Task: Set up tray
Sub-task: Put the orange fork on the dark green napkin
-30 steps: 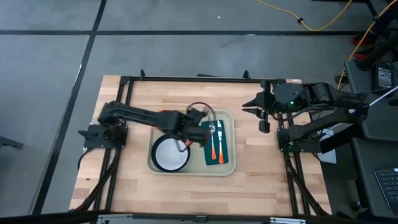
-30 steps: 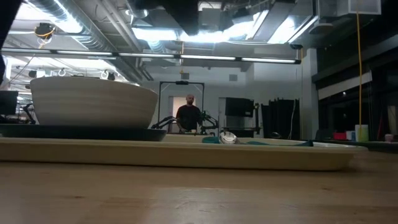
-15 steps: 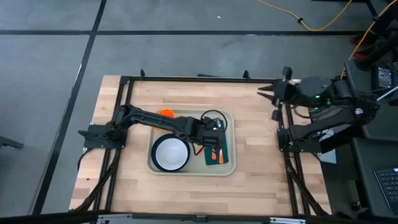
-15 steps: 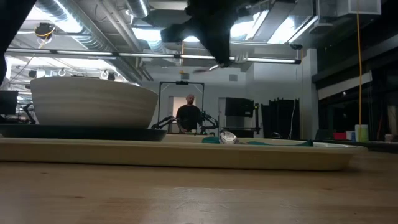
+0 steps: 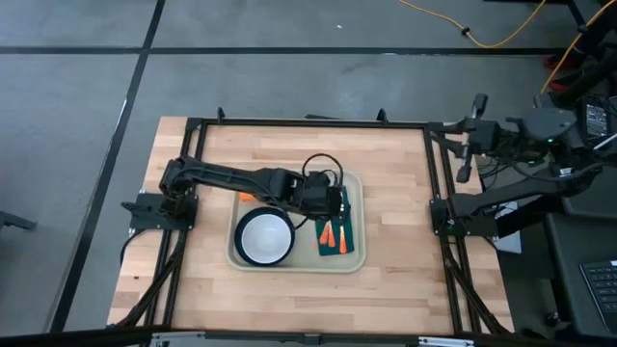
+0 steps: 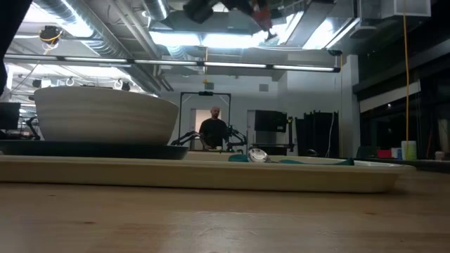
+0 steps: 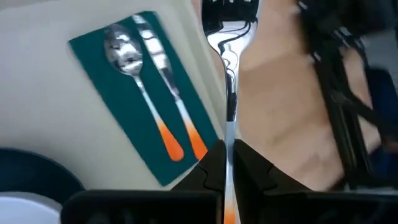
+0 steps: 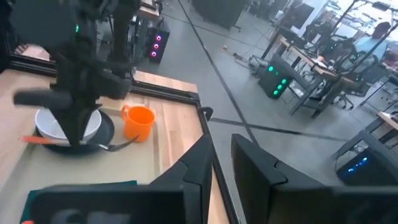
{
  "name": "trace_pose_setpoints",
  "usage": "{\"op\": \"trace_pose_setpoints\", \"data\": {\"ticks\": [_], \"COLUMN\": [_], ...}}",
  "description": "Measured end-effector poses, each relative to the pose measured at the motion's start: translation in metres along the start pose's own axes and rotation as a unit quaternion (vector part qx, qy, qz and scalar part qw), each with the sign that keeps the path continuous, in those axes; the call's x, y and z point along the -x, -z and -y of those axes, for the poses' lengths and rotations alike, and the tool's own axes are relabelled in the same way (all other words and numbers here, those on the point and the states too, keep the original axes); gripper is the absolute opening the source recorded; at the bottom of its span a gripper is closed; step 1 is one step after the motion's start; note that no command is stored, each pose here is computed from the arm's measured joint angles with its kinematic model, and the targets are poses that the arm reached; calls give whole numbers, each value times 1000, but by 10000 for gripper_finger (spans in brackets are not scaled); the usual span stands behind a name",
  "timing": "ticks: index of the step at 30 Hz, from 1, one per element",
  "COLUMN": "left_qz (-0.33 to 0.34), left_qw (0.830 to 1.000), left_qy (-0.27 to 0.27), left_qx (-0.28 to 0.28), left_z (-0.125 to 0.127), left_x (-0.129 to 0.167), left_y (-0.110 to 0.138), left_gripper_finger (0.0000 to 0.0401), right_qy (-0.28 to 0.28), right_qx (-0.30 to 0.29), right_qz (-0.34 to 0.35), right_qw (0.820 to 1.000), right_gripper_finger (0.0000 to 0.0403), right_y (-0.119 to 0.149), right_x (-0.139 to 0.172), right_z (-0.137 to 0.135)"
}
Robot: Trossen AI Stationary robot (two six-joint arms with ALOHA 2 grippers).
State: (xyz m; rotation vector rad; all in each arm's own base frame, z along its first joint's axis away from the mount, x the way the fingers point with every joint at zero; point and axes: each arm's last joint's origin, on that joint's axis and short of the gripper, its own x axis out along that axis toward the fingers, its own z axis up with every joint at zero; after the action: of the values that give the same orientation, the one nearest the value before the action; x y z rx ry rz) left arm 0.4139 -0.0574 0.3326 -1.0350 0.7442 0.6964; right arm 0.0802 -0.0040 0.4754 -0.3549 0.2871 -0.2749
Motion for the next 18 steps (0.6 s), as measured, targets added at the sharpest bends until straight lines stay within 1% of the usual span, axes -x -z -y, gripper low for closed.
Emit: {"op": "trace_pose_setpoints", "data": {"ticks": [2,5,9,11,14,18], "left_qz": [15,37,55,54,40,22], "left_qw": [999,993,984,981,978,977], "left_qy": [-18,-46,-81,-100,-121,-140], "left_qx": [36,99,149,158,163,158], "left_z": [-1,-2,-5,-9,-13,-18], "left_x": [-12,-37,-76,-94,-114,-128], "left_y": [2,9,27,35,45,49], "left_gripper_finger": [3,3,3,3,3,3], "right_qy": [1,3,3,2,0,-5], "right_qx": [3,17,22,31,48,50], "right_qz": [6,11,11,9,5,6], "right_qw": [1000,1000,1000,999,999,999], "right_gripper_finger": [67,67,67,67,67,67], "right_y": [1,2,2,3,4,4], "right_x": [4,8,9,9,9,9], "right_z": [2,3,3,3,3,3]}}
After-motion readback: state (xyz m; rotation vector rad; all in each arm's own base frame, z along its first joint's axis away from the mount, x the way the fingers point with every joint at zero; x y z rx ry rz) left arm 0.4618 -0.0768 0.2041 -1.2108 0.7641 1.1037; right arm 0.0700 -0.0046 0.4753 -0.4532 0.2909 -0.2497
